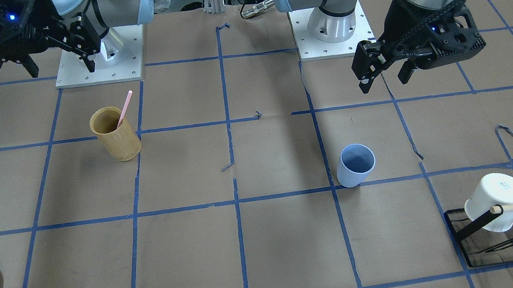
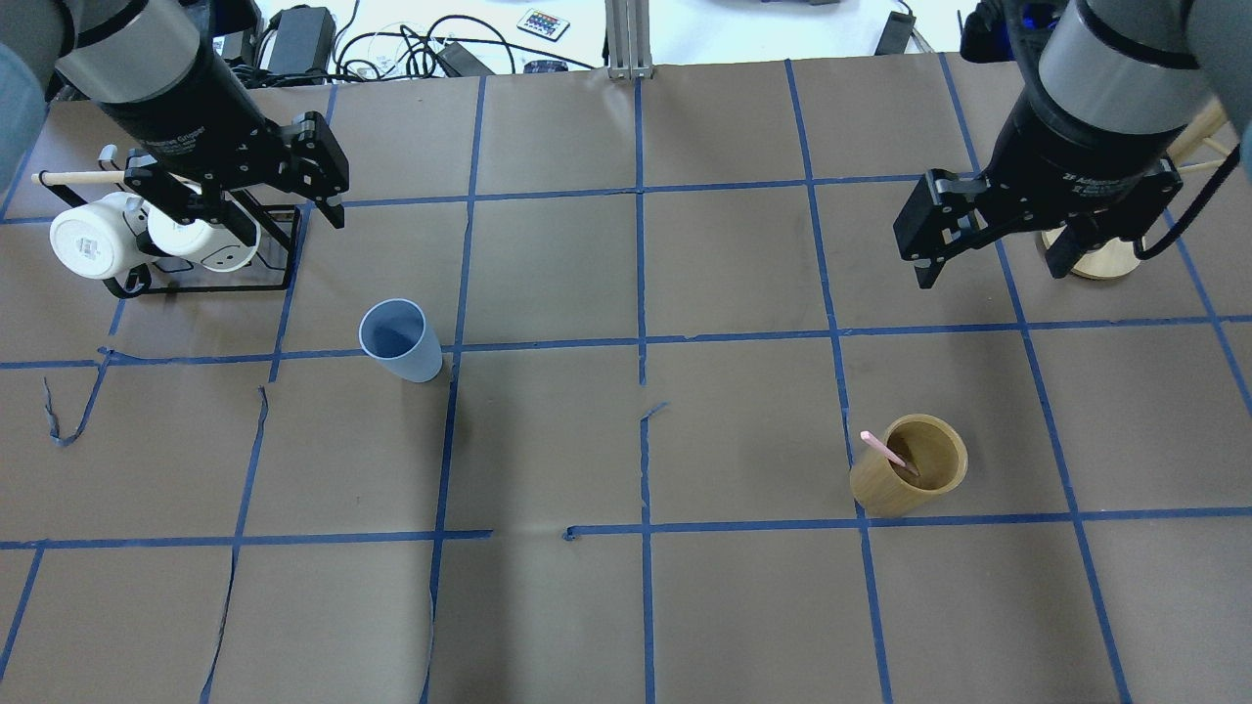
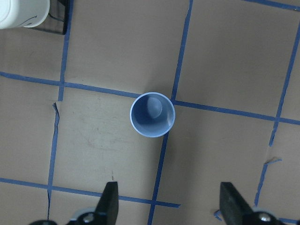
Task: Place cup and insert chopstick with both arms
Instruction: 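Lower left gripper around the blue cup while right gripper descends to the chopstick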
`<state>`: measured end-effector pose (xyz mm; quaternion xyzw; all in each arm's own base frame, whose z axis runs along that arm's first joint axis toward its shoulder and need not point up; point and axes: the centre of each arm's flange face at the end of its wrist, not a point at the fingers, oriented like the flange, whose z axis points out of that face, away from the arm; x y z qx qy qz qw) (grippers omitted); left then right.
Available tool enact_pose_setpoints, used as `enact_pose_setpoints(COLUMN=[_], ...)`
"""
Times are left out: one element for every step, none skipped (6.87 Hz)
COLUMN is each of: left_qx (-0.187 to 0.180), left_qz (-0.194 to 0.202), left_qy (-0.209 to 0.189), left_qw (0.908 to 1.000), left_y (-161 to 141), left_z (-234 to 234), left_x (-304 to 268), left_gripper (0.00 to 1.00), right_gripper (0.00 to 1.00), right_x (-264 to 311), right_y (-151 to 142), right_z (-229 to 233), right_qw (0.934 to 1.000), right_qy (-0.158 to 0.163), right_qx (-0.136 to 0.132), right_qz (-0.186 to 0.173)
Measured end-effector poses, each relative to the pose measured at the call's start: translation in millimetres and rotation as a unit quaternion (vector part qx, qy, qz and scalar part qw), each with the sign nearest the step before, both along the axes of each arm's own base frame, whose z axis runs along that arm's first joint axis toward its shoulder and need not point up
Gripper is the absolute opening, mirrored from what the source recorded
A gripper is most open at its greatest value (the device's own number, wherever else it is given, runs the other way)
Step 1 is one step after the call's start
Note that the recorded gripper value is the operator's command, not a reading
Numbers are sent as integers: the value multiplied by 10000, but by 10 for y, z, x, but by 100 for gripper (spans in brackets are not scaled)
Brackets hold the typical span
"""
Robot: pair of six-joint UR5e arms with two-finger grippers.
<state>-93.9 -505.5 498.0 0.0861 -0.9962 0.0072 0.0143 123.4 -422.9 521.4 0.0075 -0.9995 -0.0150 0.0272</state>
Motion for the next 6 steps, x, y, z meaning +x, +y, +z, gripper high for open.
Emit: enact_pose_setpoints(left_qx=[30, 95, 143, 133, 81, -37], left_qz=[-13, -12, -1, -2, -62, -134], left_qy=[-12, -12, -10, -16, -28, -46], left_qw=[10000, 10000, 9999, 9999, 9999, 9999], left_y=[-12, -35, -62, -85, -90, -82], left_z=[-32, -102, -229, -452, -744, -1064], left_x=[9, 20, 31, 55, 116, 197], left_gripper=[79, 79, 78, 79, 80, 80], right_gripper=[100, 100, 100, 100, 100, 100], right_x=[-13, -41, -101, -153, -180, -212], right_y=[2, -29, -119, -218, -258, -244], right_z=[-40, -88, -190, -337, -509, -730], right_qw=[9999, 9997, 9979, 9933, 9873, 9780], right_qy=[-3, -13, -16, -50, -129, -186], right_qx=[108, 184, 297, 468, 690, 976], right_qz=[-27, -165, -573, -1054, -1422, -1834])
